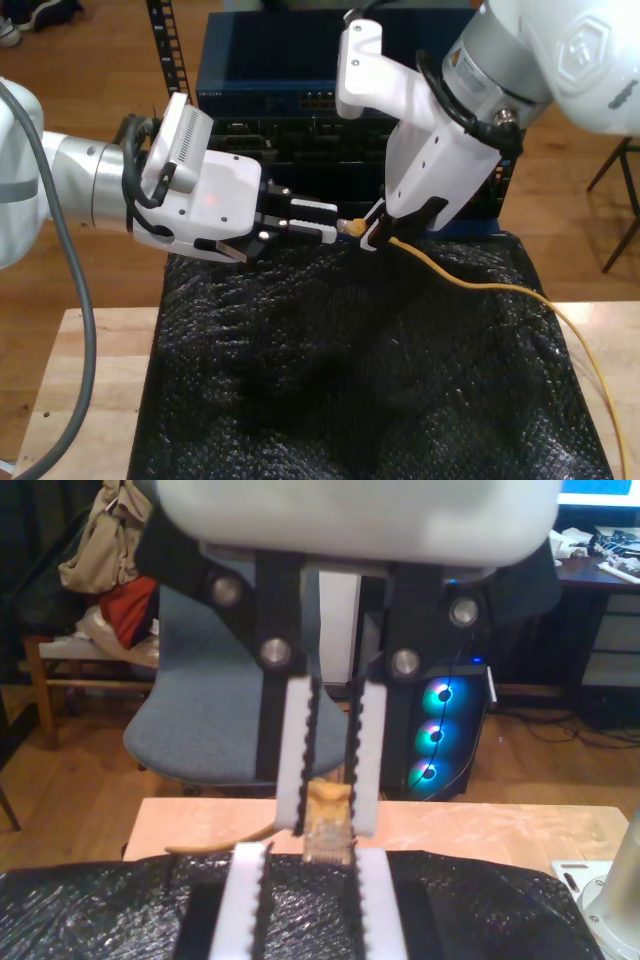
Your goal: Grab the cable and plug it in
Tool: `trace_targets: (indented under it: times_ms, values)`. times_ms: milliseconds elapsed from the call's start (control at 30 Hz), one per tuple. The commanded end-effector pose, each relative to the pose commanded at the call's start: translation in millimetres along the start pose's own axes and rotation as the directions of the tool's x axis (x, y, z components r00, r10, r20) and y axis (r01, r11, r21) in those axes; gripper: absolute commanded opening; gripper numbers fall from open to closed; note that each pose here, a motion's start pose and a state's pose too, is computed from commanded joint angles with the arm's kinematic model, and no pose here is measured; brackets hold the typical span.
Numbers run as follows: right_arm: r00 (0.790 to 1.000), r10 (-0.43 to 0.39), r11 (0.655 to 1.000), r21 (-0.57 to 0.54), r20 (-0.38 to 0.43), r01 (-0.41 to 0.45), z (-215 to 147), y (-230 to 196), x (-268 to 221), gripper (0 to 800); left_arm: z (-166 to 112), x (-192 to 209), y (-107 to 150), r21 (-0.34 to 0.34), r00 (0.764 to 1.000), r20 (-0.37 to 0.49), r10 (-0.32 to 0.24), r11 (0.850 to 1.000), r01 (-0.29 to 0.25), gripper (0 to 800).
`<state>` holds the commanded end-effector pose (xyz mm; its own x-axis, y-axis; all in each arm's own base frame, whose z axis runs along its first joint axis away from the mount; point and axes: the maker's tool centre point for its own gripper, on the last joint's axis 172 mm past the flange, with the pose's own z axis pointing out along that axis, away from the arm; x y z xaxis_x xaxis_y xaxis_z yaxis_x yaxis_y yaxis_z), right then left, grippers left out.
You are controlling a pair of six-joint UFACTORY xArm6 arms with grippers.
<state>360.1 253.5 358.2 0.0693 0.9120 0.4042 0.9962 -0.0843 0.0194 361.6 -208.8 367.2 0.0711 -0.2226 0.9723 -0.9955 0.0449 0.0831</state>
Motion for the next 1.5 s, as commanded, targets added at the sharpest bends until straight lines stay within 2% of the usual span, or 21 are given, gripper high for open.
trace_targets:
  times_ms: [733,1267,1367,1500]
  values:
    - [1.000,-0.002,1.000,0.003,-0.001,0.002,1.0,-0.9,1.1,4,2.9,0.4,2.2,-0.014,1.000,-0.003,0.005,1.000,-0.005,189]
    - [1.000,-0.002,1.000,0.003,-0.001,0.002,1.1,-0.5,1.3,4,8.0,0.7,5.2,-0.027,1.000,-0.003,0.004,1.000,-0.005,162]
    - [1.000,-0.002,1.000,0.003,-0.001,0.002,1.1,-0.5,1.3,4,7.7,1.6,4.8,-0.025,1.000,-0.001,0.009,1.000,-0.009,139]
    - [1.000,-0.001,1.000,0.004,0.000,0.001,1.7,-0.8,0.9,4,7.8,1.0,5.0,-0.026,1.000,-0.002,0.008,1.000,-0.008,69]
